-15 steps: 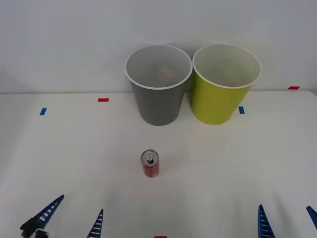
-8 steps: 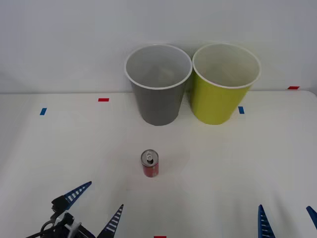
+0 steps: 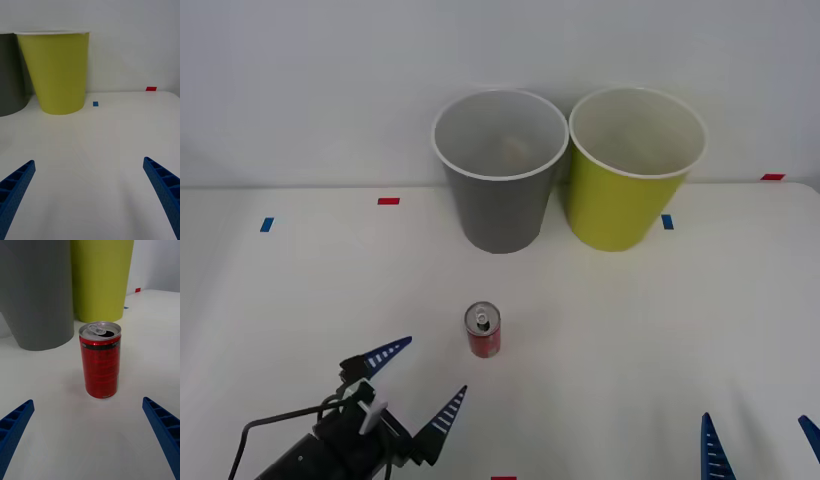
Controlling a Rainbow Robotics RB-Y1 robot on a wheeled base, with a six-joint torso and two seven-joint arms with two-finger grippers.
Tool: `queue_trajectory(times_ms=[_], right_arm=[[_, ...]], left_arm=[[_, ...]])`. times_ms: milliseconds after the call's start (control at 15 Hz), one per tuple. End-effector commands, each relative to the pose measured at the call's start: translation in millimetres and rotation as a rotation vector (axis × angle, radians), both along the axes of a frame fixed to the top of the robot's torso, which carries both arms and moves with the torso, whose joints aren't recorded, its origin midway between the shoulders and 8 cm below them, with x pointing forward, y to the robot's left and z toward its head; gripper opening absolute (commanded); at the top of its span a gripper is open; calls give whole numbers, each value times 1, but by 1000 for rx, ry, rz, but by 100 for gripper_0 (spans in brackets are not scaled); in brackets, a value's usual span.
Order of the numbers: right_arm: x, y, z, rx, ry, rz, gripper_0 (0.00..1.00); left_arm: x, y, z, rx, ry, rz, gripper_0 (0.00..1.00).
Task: Put cans in the gray bin and PET bottles in the light green bin.
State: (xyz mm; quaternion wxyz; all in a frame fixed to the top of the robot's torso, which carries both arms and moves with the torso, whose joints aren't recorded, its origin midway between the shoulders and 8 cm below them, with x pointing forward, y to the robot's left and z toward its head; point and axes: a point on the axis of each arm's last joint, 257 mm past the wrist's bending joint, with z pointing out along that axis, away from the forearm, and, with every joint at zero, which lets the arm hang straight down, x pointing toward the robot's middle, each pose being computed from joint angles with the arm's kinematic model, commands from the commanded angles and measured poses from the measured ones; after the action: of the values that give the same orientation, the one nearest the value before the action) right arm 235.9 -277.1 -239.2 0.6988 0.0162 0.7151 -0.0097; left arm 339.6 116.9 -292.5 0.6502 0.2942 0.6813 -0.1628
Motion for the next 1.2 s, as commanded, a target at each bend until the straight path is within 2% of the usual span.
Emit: queue_trajectory(times_ms=[67,733,1200], right_arm=[[0,0,0,0,0,0,100],[0,0,0,0,0,0,100],[0,0,0,0,0,0,100]], left_arm=[[7,-15,-4,0,-1,-37,100],[48,-53,-5,1,-39,-92,100],[71,-71,0,-27,-47,-85,100]])
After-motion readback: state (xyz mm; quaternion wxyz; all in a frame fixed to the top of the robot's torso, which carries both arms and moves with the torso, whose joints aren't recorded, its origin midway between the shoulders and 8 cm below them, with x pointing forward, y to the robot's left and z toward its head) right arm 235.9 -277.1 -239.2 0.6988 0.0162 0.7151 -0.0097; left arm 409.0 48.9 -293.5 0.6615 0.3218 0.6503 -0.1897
